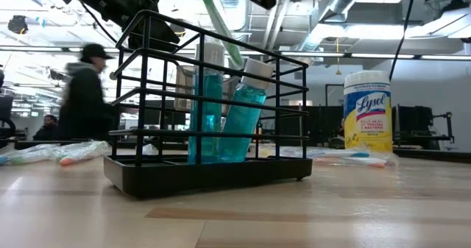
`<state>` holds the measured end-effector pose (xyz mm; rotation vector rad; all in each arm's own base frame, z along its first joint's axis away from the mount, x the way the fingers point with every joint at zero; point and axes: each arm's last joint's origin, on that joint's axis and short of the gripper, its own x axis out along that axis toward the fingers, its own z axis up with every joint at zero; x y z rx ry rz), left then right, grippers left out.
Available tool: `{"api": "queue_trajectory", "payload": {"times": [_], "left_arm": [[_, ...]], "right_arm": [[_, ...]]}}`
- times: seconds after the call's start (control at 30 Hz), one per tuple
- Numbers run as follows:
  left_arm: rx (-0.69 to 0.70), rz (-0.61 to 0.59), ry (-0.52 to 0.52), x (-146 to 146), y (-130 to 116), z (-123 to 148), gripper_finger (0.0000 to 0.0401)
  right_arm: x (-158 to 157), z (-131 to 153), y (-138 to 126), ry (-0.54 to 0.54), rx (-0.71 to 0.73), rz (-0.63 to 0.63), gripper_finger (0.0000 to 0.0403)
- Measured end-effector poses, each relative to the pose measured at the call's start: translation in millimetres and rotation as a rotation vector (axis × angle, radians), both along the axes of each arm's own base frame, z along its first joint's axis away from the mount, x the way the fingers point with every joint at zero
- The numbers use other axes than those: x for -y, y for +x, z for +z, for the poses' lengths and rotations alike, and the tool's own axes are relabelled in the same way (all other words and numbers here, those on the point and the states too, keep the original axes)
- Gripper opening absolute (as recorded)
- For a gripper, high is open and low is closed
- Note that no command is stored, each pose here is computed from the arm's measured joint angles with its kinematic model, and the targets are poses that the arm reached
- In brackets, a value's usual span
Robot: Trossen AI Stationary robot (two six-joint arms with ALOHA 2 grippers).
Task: Pick & Place toothbrushing station
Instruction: Put the green toothbrush into the mesh organizer
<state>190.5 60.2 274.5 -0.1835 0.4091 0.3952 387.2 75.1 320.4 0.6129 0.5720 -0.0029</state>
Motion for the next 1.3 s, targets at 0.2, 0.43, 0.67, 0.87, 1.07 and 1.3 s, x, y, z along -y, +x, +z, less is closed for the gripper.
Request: {"api": "queue_trajectory", "payload": {"times": [0.2,0.43,0.67,0.87,1.07,1.3], "left_arm": [[0.005,0.006,-0.014,0,0,0,0.0182],[0.005,0.007,-0.015,0,0,0,0.0182],[0.005,-0.005,-0.016,2,1,0,0.0182],[-0.036,-0.002,-0.034,2,-1,-16,0.0182],[-0.08,0.029,-0.107,4,-6,-42,0.0182],[-0.043,0.036,-0.113,3,-5,-44,0.0182]], "right_arm": [[-3,-2,-2,-0.018,-0.024,0.005,0.0],[-16,-6,-8,-0.071,-0.062,-0.044,0.0],[-26,22,-39,-0.178,-0.004,-0.284,0.0],[-30,38,-60,-0.225,0.057,-0.485,0.0],[-45,25,-55,-0.209,0.066,-0.577,0.0],[-72,13,-64,-0.154,0.113,-0.719,0.0]]}}
